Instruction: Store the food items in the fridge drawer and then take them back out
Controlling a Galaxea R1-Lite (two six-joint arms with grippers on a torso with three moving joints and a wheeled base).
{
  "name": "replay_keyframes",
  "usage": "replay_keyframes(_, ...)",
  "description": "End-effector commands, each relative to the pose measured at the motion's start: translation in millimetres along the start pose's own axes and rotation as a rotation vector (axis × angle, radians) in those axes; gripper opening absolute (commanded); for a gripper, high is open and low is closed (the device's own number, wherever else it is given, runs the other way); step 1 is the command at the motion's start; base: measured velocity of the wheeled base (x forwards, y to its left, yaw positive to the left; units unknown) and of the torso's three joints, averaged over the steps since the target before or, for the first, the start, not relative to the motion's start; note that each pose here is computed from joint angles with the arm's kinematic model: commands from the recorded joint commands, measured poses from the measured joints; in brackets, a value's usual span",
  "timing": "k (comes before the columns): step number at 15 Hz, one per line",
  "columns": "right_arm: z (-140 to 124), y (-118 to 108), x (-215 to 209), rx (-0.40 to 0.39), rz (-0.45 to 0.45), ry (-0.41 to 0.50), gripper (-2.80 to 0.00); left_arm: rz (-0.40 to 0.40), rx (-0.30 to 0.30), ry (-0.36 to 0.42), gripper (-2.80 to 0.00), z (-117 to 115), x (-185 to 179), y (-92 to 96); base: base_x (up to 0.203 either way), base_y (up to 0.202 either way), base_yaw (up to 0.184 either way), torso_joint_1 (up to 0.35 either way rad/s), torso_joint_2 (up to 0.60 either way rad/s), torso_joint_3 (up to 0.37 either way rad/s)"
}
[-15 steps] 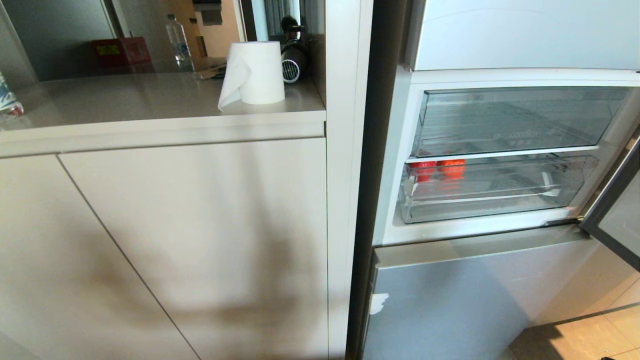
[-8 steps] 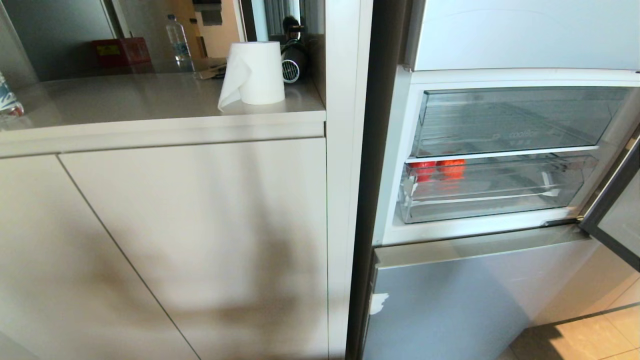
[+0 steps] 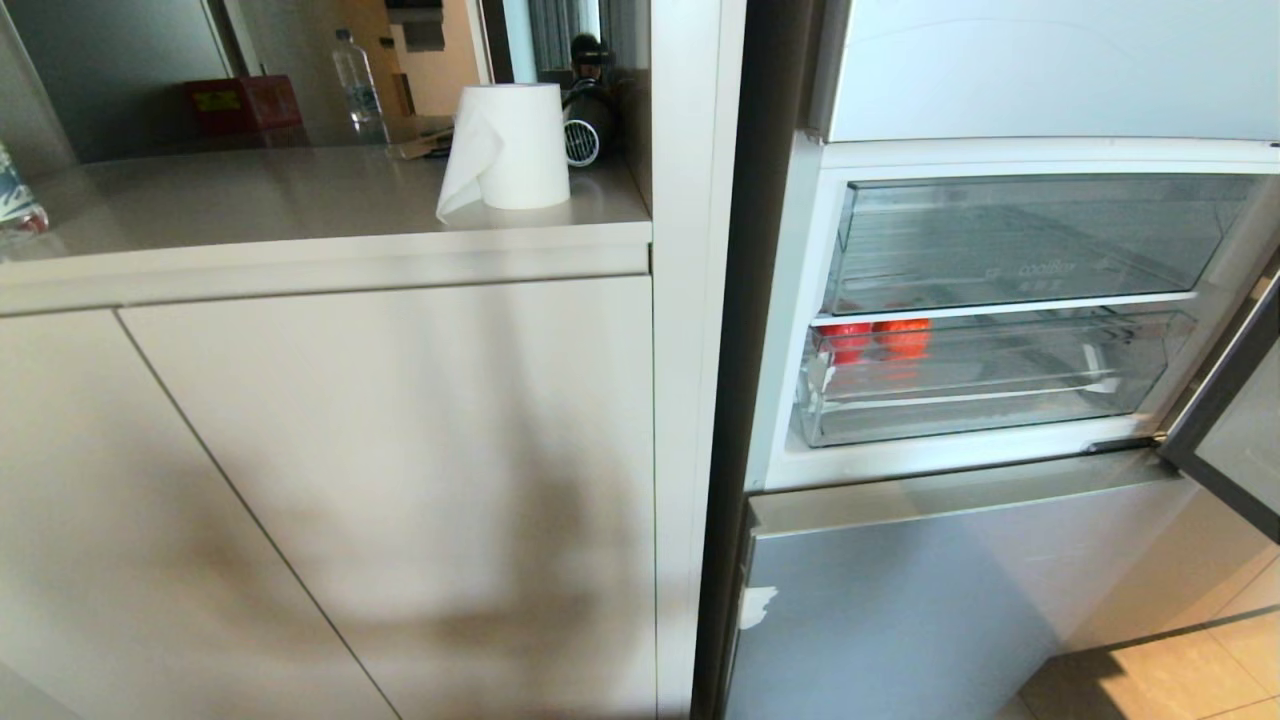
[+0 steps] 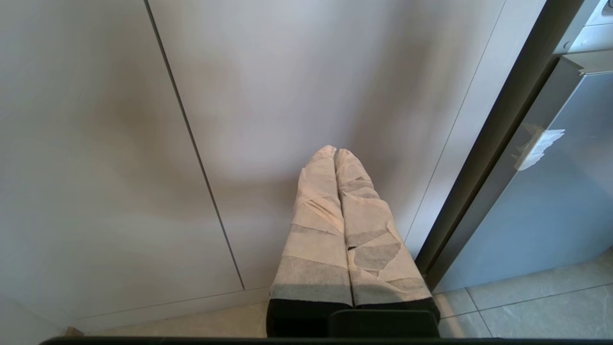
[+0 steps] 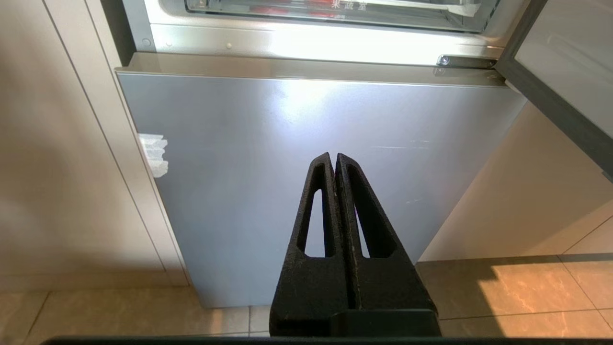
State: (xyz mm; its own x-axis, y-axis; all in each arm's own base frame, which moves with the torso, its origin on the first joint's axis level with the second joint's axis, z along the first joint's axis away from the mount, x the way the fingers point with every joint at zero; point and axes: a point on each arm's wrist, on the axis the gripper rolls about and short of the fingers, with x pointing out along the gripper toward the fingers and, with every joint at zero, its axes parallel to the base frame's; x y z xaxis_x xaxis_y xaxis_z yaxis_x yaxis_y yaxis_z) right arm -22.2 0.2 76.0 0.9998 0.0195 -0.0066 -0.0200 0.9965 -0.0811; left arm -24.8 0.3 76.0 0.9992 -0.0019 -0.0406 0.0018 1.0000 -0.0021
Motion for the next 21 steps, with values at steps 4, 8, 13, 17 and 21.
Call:
replay_keyframes(4, -0.9, 0.1, -0.6, 0.003, 0.000, -0.003, -2.80, 0.000, -0.001, -0.001, -2.80, 0.1, 0.0, 0.0, 0.000, 0.000, 0.000, 0.000, 0.00, 0.000)
replay_keyframes(8, -0.7, 0.1, -0.6, 0.004, 0.002, -0.005, -2.80, 0.000, -0.001, 0.001, -2.80, -0.1, 0.0, 0.0, -0.002, 0.002, -0.018, 0.000, 0.00, 0.000)
replay_keyframes(13, -0.9, 0.2, -0.6, -0.008, 0.006, -0.004, -2.80, 0.000, -0.001, 0.001, -2.80, -0.1, 0.0, 0.0, -0.001, 0.006, -0.167, 0.001, 0.00, 0.001)
replay_keyframes(17, -0.9, 0.1, -0.6, -0.002, 0.002, -0.004, -2.80, 0.000, -0.001, -0.001, -2.80, 0.1, 0.0, 0.0, 0.000, 0.008, -0.177, 0.003, 0.00, 0.003)
replay_keyframes(21, -0.7, 0.1, -0.5, 0.008, 0.000, -0.004, -2.80, 0.000, -0.001, 0.001, -2.80, -0.1, 0.0, 0.0, -0.001, 0.007, -0.175, 0.001, 0.01, 0.001)
